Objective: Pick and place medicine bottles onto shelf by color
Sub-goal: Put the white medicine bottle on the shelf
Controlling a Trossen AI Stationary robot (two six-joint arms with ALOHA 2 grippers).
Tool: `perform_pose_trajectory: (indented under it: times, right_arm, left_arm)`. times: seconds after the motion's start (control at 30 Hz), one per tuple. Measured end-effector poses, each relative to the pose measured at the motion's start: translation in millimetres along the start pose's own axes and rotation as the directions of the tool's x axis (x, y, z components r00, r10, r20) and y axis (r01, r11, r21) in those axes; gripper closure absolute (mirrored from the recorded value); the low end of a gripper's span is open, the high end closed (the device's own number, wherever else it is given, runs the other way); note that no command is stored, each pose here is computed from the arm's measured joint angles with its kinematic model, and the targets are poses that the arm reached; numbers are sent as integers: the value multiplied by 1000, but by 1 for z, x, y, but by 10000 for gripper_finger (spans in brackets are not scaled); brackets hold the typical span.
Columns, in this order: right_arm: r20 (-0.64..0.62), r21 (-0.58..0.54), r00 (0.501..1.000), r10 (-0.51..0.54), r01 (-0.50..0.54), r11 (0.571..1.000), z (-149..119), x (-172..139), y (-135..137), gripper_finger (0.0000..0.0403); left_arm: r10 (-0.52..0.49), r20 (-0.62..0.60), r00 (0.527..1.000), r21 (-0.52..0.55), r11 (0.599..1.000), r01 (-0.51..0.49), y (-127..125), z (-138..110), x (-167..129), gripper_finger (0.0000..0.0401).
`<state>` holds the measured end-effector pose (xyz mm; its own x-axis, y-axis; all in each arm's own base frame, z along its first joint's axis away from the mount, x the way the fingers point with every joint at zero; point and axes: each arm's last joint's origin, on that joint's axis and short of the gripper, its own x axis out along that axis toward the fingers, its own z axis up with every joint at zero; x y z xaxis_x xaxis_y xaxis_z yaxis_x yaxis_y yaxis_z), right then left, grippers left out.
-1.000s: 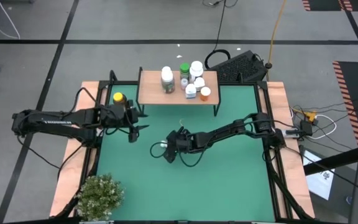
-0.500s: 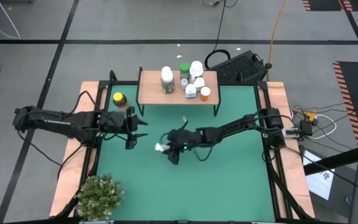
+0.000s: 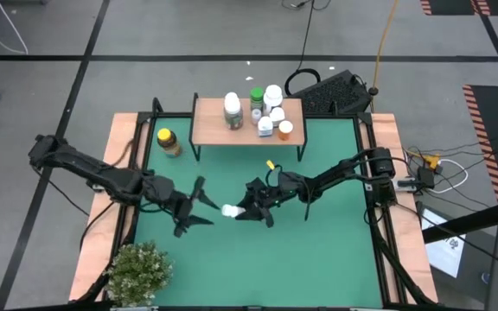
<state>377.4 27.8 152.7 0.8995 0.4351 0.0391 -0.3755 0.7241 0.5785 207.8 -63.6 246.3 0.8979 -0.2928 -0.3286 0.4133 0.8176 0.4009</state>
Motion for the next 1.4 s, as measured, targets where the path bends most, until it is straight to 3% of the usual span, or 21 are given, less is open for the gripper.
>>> perform_pose_trajectory:
  times: [0.23, 0.4, 0.73, 0.93, 1.17, 1.4]
  right_arm:
    - [-35, -33, 998, 44, -45, 998, -3, 7, 8, 243]
    - [-29, -54, 998, 49, -50, 997, -2, 8, 9, 244]
    - [-54, -129, 993, 109, -115, 985, 0, 9, 12, 244]
    - [-49, -169, 993, 111, -118, 978, 0, 9, 13, 245]
    - [-53, -206, 992, 112, -121, 971, 0, 9, 13, 245]
    - [-54, -235, 992, 114, -123, 964, -1, 9, 13, 245]
  left_arm:
    - [34, 21, 999, 18, 999, -34, -3, -7, 34, 122]
    - [82, 36, 996, -13, 997, -82, 0, -6, 36, 104]
    - [148, 16, 989, -61, 987, -147, 4, -4, 30, 127]
    - [77, 106, 991, -70, 995, -70, 3, 0, 35, 123]
    - [97, 152, 984, -121, 990, -79, 3, -3, 51, 126]
    - [87, 170, 982, -130, 989, -65, 4, -4, 53, 166]
